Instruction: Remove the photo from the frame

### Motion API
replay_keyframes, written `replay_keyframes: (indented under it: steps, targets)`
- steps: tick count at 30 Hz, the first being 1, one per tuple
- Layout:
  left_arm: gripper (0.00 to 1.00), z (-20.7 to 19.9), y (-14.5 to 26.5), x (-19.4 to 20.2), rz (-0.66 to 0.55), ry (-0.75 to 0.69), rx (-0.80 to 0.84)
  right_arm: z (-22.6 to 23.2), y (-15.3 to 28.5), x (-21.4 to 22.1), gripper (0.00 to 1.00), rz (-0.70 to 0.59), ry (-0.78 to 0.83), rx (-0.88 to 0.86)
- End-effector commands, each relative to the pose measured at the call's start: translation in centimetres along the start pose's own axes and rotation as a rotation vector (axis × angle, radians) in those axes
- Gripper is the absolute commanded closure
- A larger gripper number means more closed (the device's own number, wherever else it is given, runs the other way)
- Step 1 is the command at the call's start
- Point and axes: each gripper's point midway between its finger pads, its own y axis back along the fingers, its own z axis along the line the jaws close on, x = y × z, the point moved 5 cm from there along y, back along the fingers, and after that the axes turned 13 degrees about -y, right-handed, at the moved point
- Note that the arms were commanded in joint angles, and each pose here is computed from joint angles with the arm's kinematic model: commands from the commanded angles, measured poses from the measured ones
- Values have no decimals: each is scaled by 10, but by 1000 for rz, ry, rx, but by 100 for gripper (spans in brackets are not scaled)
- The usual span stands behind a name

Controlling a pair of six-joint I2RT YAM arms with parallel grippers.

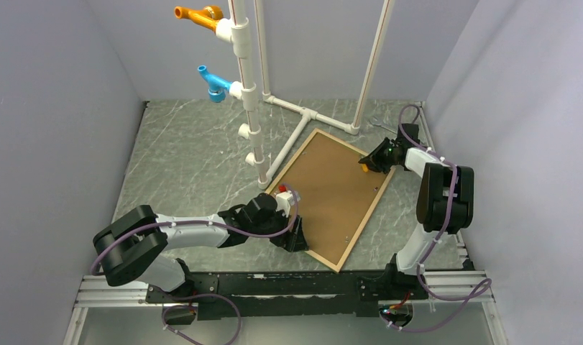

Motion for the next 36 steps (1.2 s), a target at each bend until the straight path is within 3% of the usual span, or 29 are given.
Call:
replay_keyframes:
  steps: [1,31,36]
  targets:
    - [16,-1,-2,2,4,8,17,-18,10,-15,100,-134,-63,163]
    - [16,0,-7,2,9,7,23,-29,39,10,100,-131,-184,224]
    - [16,-1,-6,2,7,2,26,-14,49,14,100,-113,-131,116]
